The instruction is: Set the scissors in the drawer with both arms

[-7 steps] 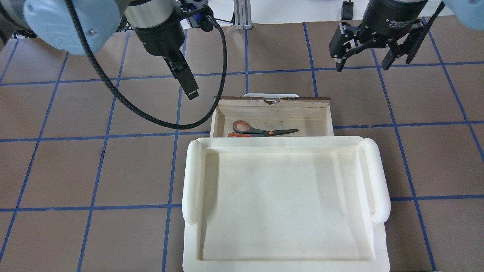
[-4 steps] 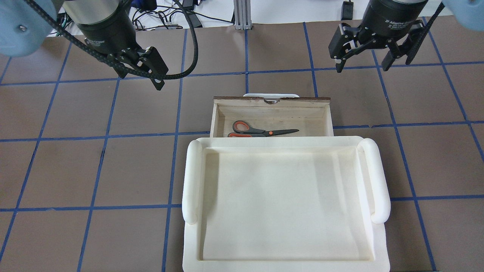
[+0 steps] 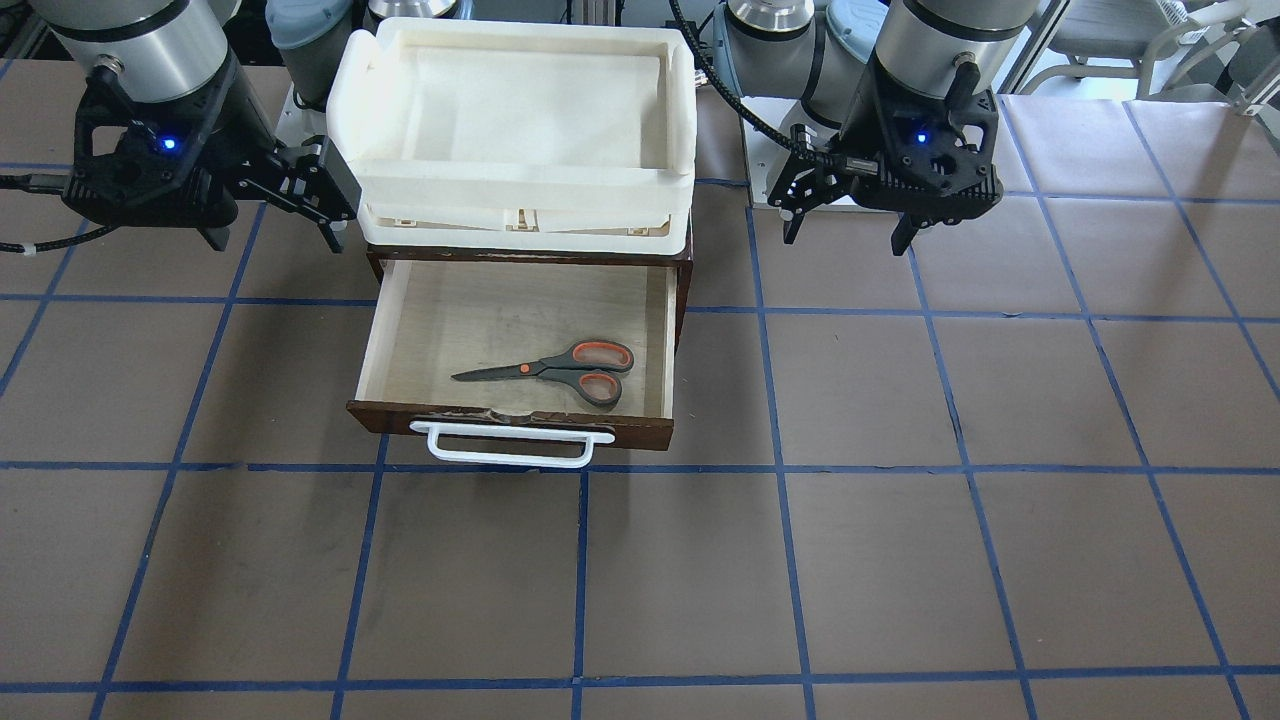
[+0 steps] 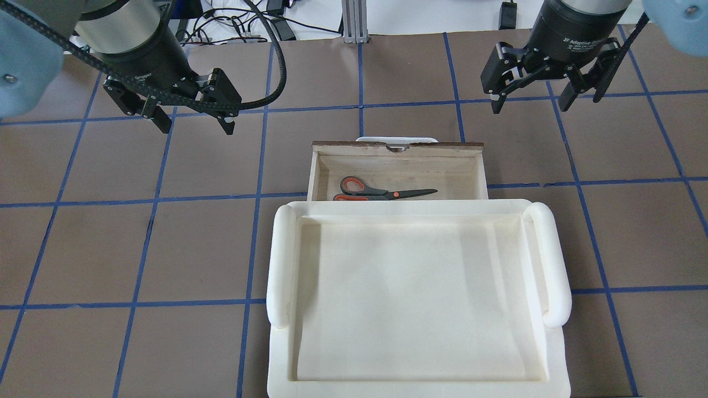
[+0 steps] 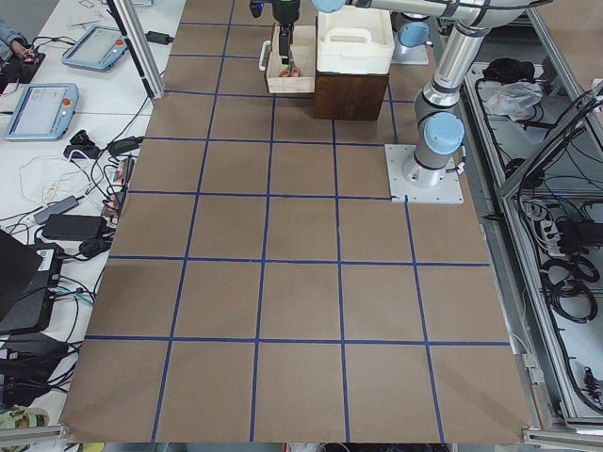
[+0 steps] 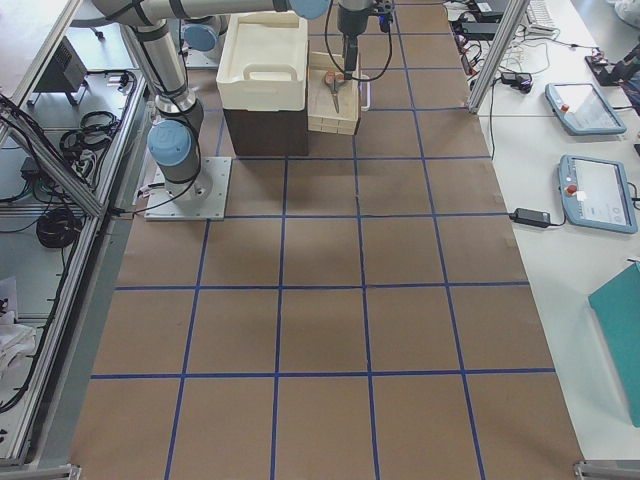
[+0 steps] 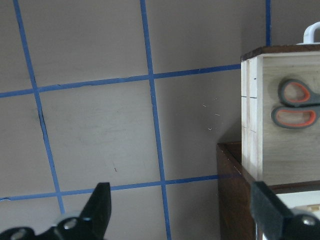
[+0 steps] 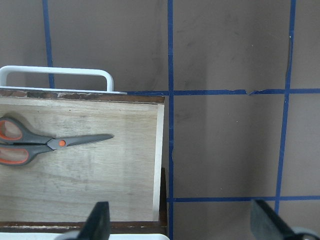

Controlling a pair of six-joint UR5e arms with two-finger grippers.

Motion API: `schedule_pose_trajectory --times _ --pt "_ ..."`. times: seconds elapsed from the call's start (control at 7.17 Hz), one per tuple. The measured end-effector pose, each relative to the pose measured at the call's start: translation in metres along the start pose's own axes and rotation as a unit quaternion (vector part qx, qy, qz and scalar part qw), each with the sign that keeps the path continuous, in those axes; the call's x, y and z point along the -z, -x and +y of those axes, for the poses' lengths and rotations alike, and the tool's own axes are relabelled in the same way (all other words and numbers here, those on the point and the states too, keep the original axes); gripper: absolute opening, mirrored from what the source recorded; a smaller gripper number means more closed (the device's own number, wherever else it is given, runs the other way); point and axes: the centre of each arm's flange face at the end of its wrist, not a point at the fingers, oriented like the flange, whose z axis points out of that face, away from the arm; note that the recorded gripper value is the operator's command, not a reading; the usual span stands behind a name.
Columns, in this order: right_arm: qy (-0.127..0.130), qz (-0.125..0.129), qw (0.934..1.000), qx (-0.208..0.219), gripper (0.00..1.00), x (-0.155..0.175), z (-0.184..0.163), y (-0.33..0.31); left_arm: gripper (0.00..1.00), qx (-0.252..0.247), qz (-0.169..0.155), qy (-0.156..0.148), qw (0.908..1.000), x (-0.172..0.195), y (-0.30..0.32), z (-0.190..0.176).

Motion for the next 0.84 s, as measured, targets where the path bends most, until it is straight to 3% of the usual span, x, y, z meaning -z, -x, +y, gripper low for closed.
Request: schedule_pose_trajectory --times 0.84 --pt "0.002 0.001 1.0000 0.000 1.00 -0.0020 0.0019 -0.0007 1.00 0.003 0.005 -0.016 0.9998 -0.0012 0.0059 0.0090"
